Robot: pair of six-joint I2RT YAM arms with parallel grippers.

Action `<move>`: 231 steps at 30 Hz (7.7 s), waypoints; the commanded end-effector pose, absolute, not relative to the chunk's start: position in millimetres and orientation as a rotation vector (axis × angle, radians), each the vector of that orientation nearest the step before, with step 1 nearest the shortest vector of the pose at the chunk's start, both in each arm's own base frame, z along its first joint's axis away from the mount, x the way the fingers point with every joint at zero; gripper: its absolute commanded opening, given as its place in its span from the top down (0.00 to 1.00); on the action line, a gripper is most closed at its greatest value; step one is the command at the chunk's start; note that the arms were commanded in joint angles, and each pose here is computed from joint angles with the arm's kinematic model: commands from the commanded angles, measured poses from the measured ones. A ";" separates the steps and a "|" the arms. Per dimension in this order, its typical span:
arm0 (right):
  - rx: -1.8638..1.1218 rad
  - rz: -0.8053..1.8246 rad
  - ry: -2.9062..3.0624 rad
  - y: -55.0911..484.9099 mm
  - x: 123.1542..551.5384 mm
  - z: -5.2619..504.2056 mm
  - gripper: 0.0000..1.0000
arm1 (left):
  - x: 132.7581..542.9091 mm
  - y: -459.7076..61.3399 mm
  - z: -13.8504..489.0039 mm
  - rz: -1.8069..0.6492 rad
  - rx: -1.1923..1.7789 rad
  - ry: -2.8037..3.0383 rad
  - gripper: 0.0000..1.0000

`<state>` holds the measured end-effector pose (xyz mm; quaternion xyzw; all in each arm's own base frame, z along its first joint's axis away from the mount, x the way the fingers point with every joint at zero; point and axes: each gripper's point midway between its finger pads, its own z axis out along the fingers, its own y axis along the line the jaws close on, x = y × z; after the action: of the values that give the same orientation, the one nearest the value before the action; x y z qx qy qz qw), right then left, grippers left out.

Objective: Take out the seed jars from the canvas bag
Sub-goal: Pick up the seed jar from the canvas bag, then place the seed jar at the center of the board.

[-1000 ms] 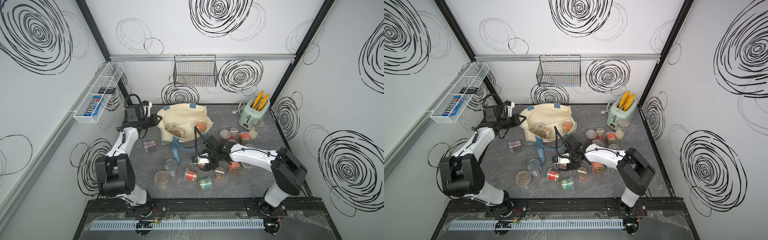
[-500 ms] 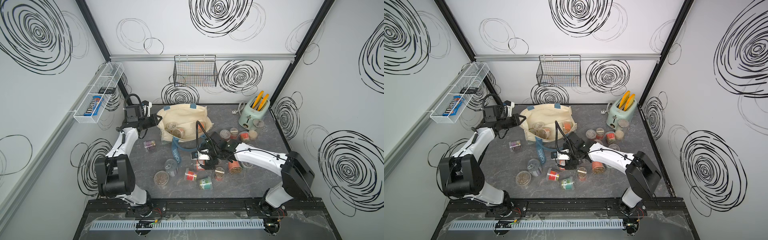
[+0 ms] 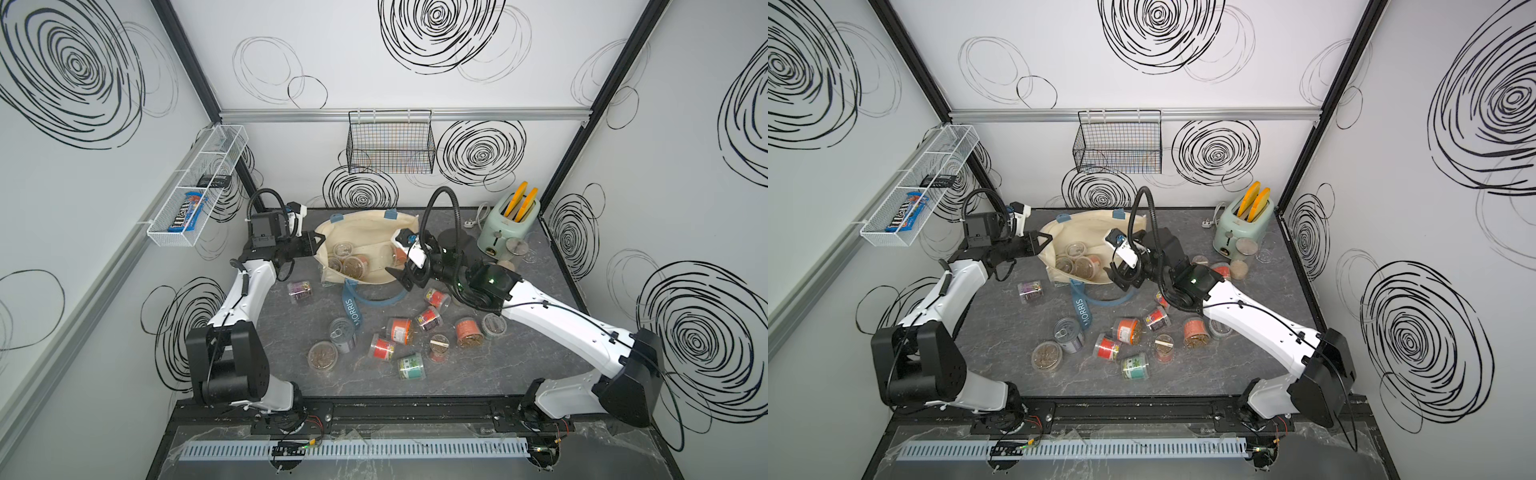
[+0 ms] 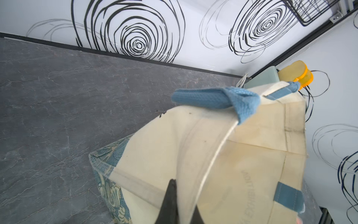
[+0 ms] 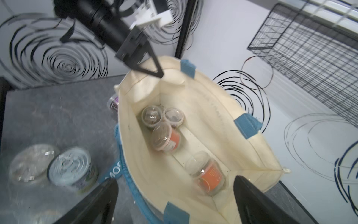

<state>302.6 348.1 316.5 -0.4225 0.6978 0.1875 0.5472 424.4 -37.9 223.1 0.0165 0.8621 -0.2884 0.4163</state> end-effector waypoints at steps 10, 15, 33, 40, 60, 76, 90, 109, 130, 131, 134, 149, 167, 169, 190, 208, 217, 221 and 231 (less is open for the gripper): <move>-0.560 0.404 2.083 368.9 349.2 242.8 0.20 | 394.1 -62.8 223.7 -0.711 0.238 2.154 1.00; -0.612 0.228 2.161 376.5 368.8 213.3 0.20 | 383.8 -67.7 222.3 -0.724 0.272 2.142 1.00; -0.534 0.052 2.363 355.2 390.8 148.7 0.12 | 347.6 -83.1 201.4 -0.737 0.375 2.128 1.00; -0.499 0.004 2.380 357.5 419.2 121.5 0.10 | 347.0 -89.6 202.4 -0.770 0.389 2.130 1.00; -0.247 -0.137 2.397 327.7 477.2 79.1 0.01 | 341.8 -102.4 210.0 -0.866 0.393 2.130 1.00; -0.520 0.068 2.539 348.1 469.1 36.8 0.05 | 345.3 -105.3 211.2 -0.908 0.379 2.136 1.00; -0.596 0.097 2.457 357.5 468.4 56.2 0.01 | 346.2 -101.9 203.9 -0.892 0.369 2.151 1.00; -0.752 0.255 2.370 384.0 456.9 71.4 0.23 | 346.7 -100.6 208.5 -0.903 0.365 2.146 1.00; -0.562 0.861 2.211 385.6 414.9 220.8 0.26 | 351.5 -94.4 219.5 -0.880 0.347 2.129 1.00; -0.565 0.897 2.197 384.8 409.8 229.5 0.26 | 351.9 -93.6 220.0 -0.877 0.344 2.128 1.00; -0.561 0.956 2.172 379.8 396.1 248.9 0.26 | 355.2 -89.5 220.9 -0.865 0.321 2.128 1.00; -0.559 1.214 2.303 316.1 287.2 268.0 0.25 | 391.6 -37.6 214.6 -0.795 0.020 2.160 1.00; -0.457 1.205 2.617 327.0 286.0 150.9 0.25 | 419.6 -12.3 221.0 -0.790 -0.199 2.132 1.00; -0.461 1.185 2.663 334.7 283.0 136.0 0.24 | 418.5 -13.1 221.6 -0.793 -0.193 2.129 1.00; -0.260 1.136 2.826 347.0 294.6 71.1 0.20 | 414.7 -15.9 225.0 -0.797 -0.174 2.110 1.00; -0.177 1.001 2.838 315.4 300.9 78.5 0.11 | 413.9 -16.6 225.4 -0.792 -0.163 2.107 1.00; -0.165 0.945 2.825 303.6 301.9 88.2 0.11 | 413.6 -18.7 225.7 -0.789 -0.154 2.108 1.00; -0.164 0.901 2.814 297.4 303.5 92.8 0.11 | 413.5 -20.7 227.2 -0.790 -0.146 2.105 1.00; -0.212 0.830 2.643 290.3 320.3 153.4 0.11 | 409.0 -38.1 239.7 -0.745 0.030 2.084 1.00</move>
<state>306.8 296.5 109.8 -0.0621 0.9443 0.3014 0.1167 403.4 -29.9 201.0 -0.0594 0.8661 -0.3184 0.3808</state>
